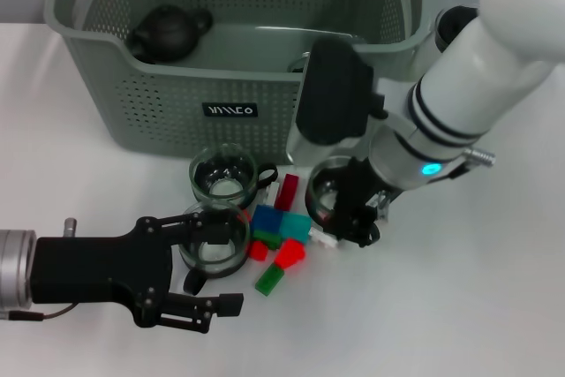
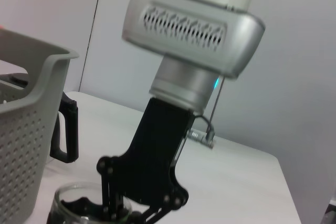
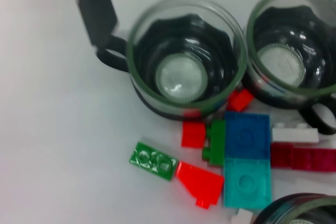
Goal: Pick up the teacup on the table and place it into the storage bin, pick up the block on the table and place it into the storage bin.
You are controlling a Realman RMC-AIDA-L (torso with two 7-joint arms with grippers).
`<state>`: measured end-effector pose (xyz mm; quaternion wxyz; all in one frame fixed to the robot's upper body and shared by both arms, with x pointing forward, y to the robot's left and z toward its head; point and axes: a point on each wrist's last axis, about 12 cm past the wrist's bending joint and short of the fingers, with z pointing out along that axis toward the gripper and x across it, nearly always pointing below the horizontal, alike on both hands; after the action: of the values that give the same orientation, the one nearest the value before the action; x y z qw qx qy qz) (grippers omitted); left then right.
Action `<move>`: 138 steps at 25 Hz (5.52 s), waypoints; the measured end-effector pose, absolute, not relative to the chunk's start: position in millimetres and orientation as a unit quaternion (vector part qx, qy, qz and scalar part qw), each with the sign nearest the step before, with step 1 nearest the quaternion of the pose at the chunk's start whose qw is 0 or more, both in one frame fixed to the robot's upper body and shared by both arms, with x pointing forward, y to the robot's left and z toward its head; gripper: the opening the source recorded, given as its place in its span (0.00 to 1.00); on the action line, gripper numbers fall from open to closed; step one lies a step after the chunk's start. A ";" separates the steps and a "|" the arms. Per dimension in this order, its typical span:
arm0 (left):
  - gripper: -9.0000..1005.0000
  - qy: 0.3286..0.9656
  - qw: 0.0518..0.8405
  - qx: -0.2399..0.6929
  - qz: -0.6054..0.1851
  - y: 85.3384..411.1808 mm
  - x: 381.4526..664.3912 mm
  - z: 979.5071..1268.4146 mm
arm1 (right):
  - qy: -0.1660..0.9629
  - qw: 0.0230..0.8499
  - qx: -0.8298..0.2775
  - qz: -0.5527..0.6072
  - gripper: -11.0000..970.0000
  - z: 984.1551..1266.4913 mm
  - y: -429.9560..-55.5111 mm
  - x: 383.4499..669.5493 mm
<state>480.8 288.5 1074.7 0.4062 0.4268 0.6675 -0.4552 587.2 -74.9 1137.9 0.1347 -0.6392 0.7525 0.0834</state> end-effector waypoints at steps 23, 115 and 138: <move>0.93 0.664 0.407 0.430 -0.456 288.5 481.8 1076.6 | 0.725 0.287 -0.597 0.191 0.07 1293.0 -99.0 594.7; 0.93 0.666 0.407 0.431 -0.452 287.9 484.5 1076.8 | 0.795 0.366 -0.483 0.020 0.17 1181.2 -77.3 690.6; 0.93 0.667 0.408 0.432 -0.450 289.2 484.8 1077.5 | 0.788 0.382 -0.481 0.039 0.33 1193.9 -77.8 686.9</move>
<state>484.8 289.2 1077.5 0.4084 0.4317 0.6666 -0.4500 686.9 -77.8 1193.9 0.3818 -0.4806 0.7885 0.0394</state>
